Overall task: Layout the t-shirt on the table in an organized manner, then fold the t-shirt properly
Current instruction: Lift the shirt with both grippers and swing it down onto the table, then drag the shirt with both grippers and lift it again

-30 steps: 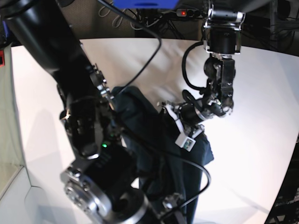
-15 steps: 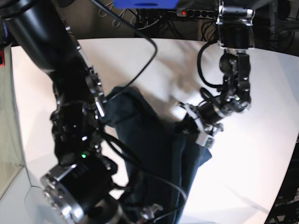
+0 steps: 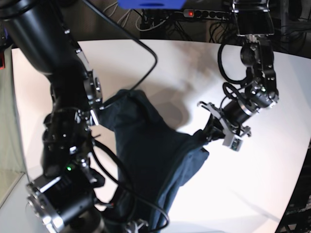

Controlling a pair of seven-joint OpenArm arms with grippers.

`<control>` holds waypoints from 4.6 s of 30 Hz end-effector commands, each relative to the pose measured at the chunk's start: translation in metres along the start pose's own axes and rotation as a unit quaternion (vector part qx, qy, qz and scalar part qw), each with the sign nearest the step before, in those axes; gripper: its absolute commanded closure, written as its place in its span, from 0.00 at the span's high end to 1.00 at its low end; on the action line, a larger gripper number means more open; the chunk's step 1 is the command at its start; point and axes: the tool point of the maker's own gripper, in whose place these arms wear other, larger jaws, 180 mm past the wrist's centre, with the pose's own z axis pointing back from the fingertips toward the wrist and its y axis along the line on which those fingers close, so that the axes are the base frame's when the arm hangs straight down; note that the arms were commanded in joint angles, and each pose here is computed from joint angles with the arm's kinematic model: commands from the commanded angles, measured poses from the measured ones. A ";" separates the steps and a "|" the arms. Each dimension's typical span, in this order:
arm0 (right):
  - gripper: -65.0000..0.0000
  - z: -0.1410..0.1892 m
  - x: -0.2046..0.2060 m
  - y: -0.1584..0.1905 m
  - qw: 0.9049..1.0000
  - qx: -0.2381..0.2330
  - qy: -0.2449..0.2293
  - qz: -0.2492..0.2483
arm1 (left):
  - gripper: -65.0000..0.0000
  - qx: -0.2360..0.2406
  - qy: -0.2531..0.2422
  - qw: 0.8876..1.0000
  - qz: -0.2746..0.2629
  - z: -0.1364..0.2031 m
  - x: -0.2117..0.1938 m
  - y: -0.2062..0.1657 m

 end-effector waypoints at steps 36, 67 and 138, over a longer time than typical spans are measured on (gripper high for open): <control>0.00 -0.040 -0.127 -0.103 0.994 -0.046 0.101 0.014 | 0.01 0.123 -0.129 0.942 -0.286 -0.019 0.369 0.105; 0.00 0.057 -0.197 0.087 0.984 0.092 0.153 -0.026 | 0.01 0.125 0.040 0.928 -0.349 -0.002 0.154 0.088; 0.00 0.037 -0.119 -0.070 0.992 -0.104 0.041 -0.050 | 0.01 0.312 -0.150 0.874 -0.340 0.130 0.293 0.104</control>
